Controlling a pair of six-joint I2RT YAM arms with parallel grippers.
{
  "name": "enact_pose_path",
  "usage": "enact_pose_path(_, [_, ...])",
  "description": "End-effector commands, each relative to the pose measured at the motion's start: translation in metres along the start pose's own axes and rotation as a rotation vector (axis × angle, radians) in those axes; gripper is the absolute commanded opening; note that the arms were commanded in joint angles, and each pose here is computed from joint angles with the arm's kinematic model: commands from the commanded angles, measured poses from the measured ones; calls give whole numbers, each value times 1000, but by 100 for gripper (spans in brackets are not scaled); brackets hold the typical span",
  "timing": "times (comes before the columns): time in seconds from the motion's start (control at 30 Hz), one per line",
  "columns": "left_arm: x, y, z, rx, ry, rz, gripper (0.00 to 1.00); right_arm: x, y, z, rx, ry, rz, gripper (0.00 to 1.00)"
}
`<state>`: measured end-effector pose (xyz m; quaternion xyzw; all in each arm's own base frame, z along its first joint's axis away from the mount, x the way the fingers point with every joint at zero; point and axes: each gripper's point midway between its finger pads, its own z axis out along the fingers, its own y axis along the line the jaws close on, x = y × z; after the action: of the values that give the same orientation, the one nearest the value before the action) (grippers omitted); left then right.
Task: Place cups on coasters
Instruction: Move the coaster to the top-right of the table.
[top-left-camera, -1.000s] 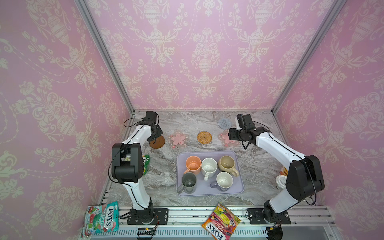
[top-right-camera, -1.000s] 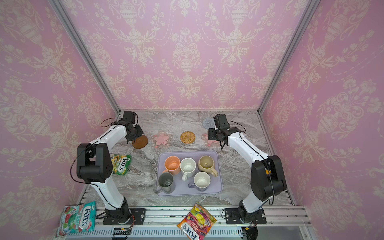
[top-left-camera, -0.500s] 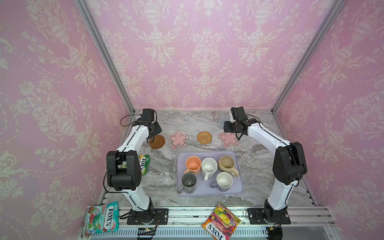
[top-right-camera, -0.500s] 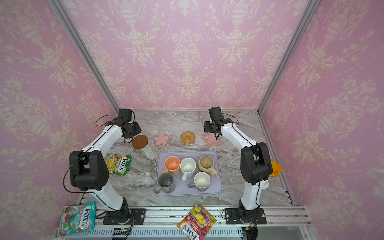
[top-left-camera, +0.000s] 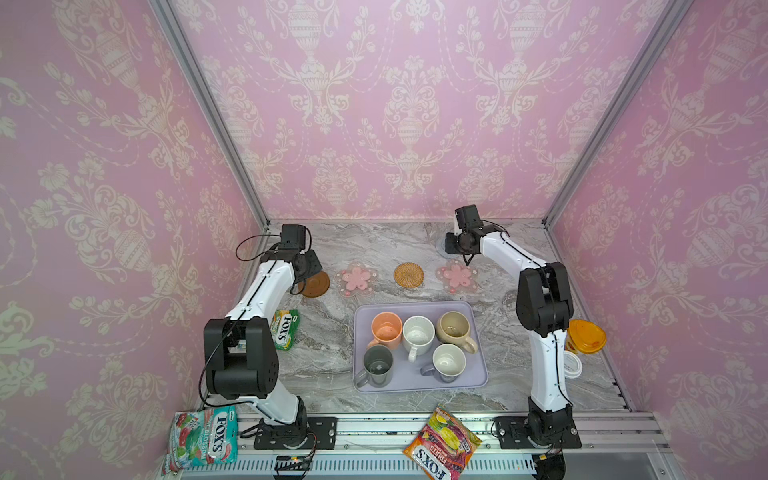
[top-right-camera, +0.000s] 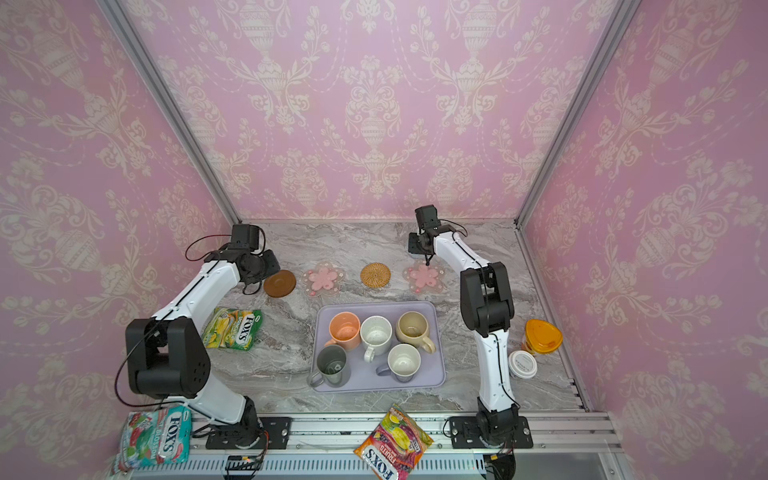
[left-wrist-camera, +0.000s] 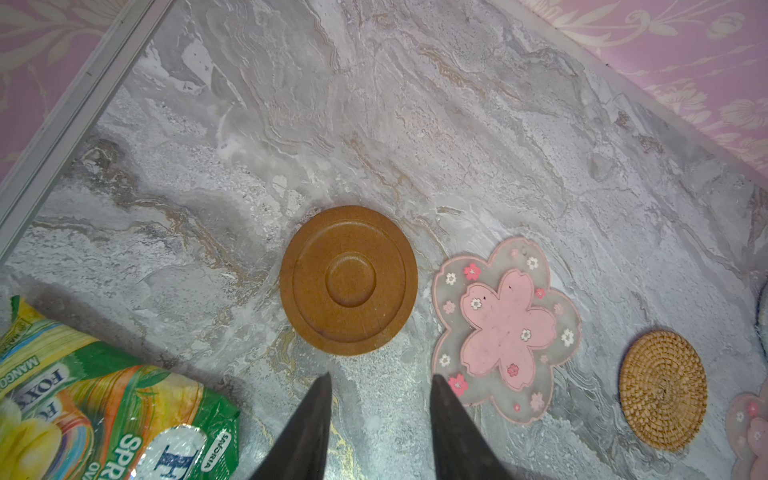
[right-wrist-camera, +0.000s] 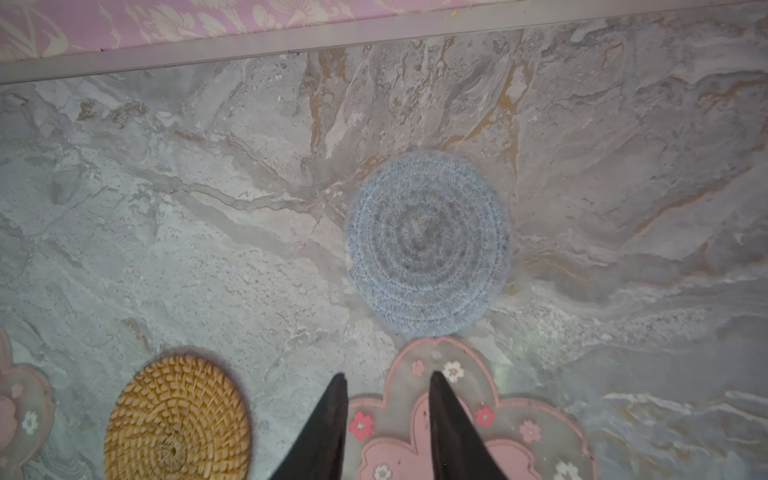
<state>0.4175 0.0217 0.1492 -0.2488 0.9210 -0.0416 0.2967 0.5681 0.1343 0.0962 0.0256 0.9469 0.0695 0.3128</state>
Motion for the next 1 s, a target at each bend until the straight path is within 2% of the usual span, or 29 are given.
enact_pose_path(0.0, [-8, -4, -8, 36, -55, -15, 42, -10, -1, 9, -4, 0, 24, 32])
enact_pose_path(0.4, [-16, -11, 3, 73, -102, -44, 41, -19, -8, 60, -11, 26, 145, 30])
enact_pose_path(0.97, [-11, -13, 13, 95, -92, -90, 40, 16, -39, 80, 62, 167, 272, 30])
